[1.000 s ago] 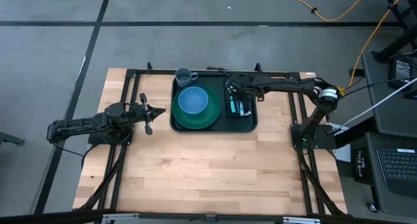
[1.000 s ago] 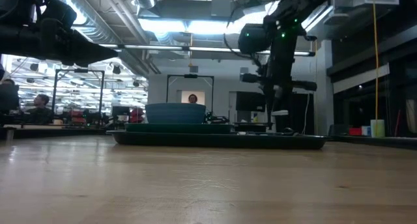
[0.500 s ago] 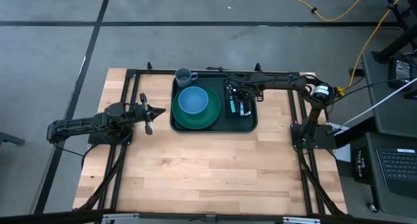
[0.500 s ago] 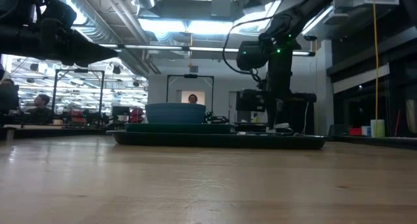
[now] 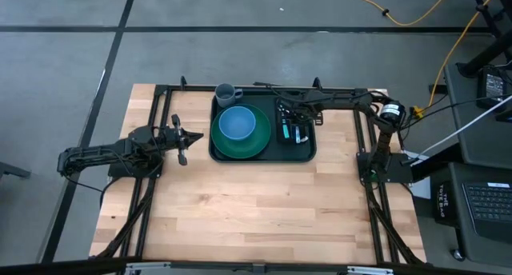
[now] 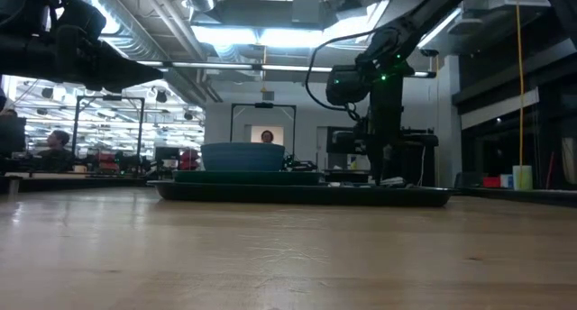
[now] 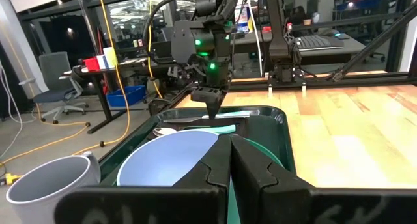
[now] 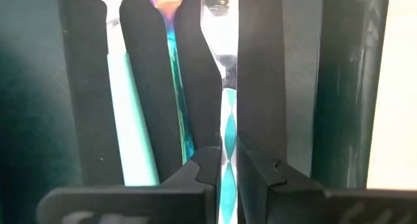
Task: Set up tray
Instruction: Put the blue knife on the black napkin to the right of the blue fork on the green serving tray
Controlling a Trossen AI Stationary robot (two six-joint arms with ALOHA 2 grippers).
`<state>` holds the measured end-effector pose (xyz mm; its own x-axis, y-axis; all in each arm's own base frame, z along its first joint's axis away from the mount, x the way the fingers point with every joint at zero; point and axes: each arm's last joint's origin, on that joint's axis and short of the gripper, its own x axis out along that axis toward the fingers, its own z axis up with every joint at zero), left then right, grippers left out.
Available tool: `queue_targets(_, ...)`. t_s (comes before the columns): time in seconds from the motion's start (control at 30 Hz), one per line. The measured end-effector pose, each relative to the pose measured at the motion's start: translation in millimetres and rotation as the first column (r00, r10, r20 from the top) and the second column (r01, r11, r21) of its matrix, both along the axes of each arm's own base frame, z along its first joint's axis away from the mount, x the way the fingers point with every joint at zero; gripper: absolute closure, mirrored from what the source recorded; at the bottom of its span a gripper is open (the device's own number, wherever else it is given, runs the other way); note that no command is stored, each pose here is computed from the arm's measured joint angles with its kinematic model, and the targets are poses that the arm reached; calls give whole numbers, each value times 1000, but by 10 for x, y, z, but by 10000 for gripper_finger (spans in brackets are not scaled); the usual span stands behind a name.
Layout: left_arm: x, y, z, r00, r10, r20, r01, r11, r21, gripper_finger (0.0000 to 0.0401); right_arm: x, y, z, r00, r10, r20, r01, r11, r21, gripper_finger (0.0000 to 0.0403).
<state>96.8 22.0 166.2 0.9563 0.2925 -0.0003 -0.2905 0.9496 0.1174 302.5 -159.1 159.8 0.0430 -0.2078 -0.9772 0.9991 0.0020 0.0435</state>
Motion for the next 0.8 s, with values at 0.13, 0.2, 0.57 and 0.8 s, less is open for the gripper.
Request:
queue_targets(0.13,0,0,0,1000,0,0,0,1000,0,397,2,-3,0,1000,0,2,0,1000,-3,365)
queue_targets(0.2,0,0,0,1000,1,0,-1,1000,0,397,-1,-5,1,1000,-1,-4,1,1000,-13,365)
queue_targets(0.57,0,0,1,1000,0,0,0,1000,0,397,-2,-11,2,1000,-3,-8,3,1000,-22,352)
queue_targets(0.8,0,0,0,1000,0,0,0,1000,0,397,-2,-11,2,1000,-7,-7,7,1000,-22,351)
